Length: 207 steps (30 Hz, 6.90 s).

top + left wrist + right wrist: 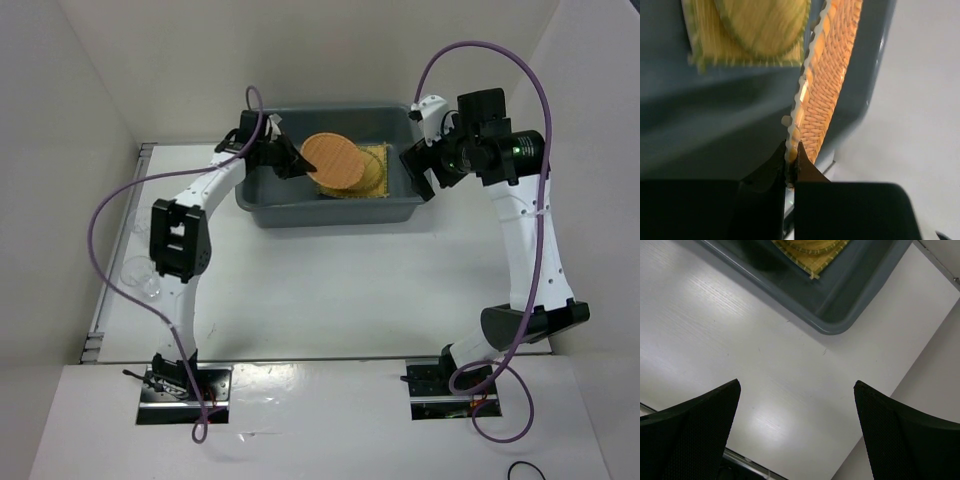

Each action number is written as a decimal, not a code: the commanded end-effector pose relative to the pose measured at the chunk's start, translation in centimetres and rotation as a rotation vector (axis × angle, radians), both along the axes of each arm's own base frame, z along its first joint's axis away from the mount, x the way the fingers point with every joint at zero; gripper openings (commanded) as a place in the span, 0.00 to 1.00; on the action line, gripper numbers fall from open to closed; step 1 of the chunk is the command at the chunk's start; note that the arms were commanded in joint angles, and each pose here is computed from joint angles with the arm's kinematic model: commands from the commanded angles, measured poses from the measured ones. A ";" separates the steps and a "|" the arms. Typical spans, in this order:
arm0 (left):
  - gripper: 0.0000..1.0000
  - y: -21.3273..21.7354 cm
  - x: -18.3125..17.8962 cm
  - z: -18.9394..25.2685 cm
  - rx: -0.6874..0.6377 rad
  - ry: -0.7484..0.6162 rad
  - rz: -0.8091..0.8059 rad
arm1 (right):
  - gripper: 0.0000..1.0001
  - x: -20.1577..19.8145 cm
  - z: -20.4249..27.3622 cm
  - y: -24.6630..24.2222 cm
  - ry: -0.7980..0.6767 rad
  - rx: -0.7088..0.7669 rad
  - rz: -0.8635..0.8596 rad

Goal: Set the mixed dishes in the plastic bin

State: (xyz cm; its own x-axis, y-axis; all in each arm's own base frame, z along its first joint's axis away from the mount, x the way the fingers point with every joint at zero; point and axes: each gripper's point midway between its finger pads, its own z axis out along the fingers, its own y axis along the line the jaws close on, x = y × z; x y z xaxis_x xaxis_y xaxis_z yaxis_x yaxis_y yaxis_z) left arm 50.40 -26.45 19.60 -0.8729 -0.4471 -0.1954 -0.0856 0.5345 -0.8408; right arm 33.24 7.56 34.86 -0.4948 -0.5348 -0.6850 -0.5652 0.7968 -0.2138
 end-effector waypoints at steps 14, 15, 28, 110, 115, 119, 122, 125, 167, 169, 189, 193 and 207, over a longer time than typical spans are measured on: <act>0.01 -8.0 8.7 -5.3 -0.216 -0.003 -0.077 | 0.99 1.0 2.2 -2.6 -0.079 -0.057 -0.088; 0.02 -8.0 8.7 -6.2 -0.215 0.019 -0.071 | 0.99 1.0 1.7 -2.6 -0.064 -0.060 -0.088; 1.00 -4.3 9.2 4.7 -0.110 -0.236 -0.002 | 0.99 -0.6 0.2 -3.1 -0.027 -0.082 -0.086; 0.00 14.6 1.1 11.6 0.551 -0.231 0.228 | 0.99 -5.4 2.2 -8.3 -0.107 0.028 -0.238; 0.00 13.5 5.6 5.6 0.569 -0.195 0.213 | 0.99 -4.9 2.8 -10.5 -0.128 -0.023 -0.324; 0.03 12.0 7.9 3.3 0.595 -0.241 0.216 | 0.99 -5.8 2.2 -10.6 -0.119 -0.030 -0.331; 0.03 11.4 9.0 2.0 0.612 -0.250 0.212 | 0.99 -6.4 1.0 -10.5 -0.090 -0.031 -0.331; 0.05 10.9 9.6 0.8 0.624 -0.267 0.202 | 0.99 -6.9 0.1 -11.2 -0.073 -0.050 -0.359; 1.00 32.3 4.5 12.0 0.890 -0.150 1.038 | 0.99 -7.4 -2.5 -12.9 -0.006 -0.102 -0.402; 1.00 35.7 4.1 8.3 0.906 -0.023 1.020 | 0.99 -6.3 -1.1 -13.1 -0.038 -0.101 -0.403; 1.00 40.4 -1.6 -4.7 1.015 0.469 1.082 | 0.99 -3.2 -1.4 -12.7 0.015 -0.065 -0.363; 1.00 40.8 -2.7 -5.3 1.063 0.500 1.089 | 0.99 -2.7 -1.9 -12.6 0.034 -0.065 -0.349; 1.00 43.1 -6.3 -8.1 1.181 0.610 1.054 | 0.99 1.1 -1.3 -12.5 0.025 -0.036 -0.322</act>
